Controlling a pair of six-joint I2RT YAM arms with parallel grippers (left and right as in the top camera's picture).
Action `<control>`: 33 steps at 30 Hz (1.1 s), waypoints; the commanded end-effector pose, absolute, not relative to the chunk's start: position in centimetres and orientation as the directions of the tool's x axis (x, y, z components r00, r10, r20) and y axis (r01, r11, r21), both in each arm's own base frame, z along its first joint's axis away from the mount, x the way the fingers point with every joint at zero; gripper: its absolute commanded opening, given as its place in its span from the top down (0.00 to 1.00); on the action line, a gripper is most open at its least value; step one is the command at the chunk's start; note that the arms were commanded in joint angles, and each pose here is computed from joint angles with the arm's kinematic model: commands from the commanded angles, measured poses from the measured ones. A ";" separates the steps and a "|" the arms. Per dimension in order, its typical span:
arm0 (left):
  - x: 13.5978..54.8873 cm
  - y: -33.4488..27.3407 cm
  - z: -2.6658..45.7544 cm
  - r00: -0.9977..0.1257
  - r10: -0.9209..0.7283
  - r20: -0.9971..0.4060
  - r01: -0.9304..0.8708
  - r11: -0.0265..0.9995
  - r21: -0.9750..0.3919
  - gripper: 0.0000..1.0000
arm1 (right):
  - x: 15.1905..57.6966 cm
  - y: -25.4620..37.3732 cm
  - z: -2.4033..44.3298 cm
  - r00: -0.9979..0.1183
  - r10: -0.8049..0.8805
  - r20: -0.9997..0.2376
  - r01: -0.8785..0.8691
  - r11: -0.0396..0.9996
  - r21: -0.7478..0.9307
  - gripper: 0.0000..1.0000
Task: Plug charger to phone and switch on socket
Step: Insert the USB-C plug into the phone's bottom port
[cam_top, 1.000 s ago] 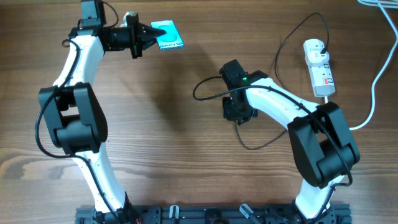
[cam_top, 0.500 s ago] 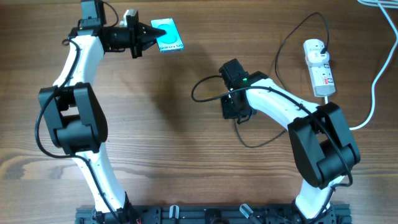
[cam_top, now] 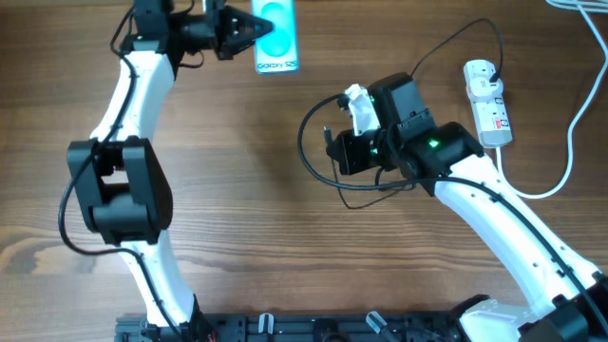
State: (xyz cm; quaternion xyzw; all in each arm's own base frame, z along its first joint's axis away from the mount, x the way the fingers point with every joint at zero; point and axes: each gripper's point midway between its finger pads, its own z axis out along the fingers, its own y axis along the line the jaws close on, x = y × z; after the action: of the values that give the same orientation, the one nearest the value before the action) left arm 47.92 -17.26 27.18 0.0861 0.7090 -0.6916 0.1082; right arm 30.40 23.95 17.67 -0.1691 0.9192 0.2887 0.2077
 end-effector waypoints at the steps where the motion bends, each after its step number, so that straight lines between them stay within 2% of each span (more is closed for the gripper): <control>1: 45.0 -19.3 31.8 -0.925 0.045 -0.377 0.376 -0.020 -0.926 0.96 | 31.0 24.6 19.4 -0.835 -0.158 -0.527 -0.443 0.761 0.475 0.96; 5: 45.4 -20.9 31.3 -0.923 0.029 -0.385 0.385 0.015 -0.923 0.96 | 32.1 24.2 21.0 -0.813 -0.134 -0.566 -0.435 0.786 0.439 0.95; 8: 44.9 -22.4 31.0 -0.884 0.049 -0.464 0.466 0.013 -0.885 0.96 | 33.0 22.5 21.7 -0.805 -0.121 -0.580 -0.384 0.852 0.355 0.95; 12: 45.7 -24.3 28.9 -0.871 0.015 -0.491 0.489 0.126 -0.863 0.96 | 32.5 23.7 23.2 -0.784 -0.143 -0.603 -0.410 0.850 0.331 0.96; 15: 45.8 -25.5 28.4 -0.861 0.015 -0.509 0.505 0.159 -0.849 0.96 | 32.4 24.1 23.2 -0.772 -0.141 -0.619 -0.388 0.877 0.283 0.96; 23: 44.8 -26.0 28.6 -0.858 0.053 -0.511 0.513 0.115 -0.850 0.96 | 33.9 22.2 23.3 -0.749 -0.103 -0.654 -0.303 0.931 0.201 0.96; 33: 43.9 -26.1 29.0 -0.862 0.080 -0.500 0.505 0.071 -0.860 0.96 | 34.8 23.4 22.7 -0.761 -0.053 -0.647 -0.283 0.924 0.257 0.96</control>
State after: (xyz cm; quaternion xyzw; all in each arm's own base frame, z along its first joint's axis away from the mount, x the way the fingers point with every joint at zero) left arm 45.08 -25.97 26.97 0.1725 0.7337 -0.6382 0.1572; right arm 34.07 22.82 21.76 -0.0991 0.9278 0.1619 0.3213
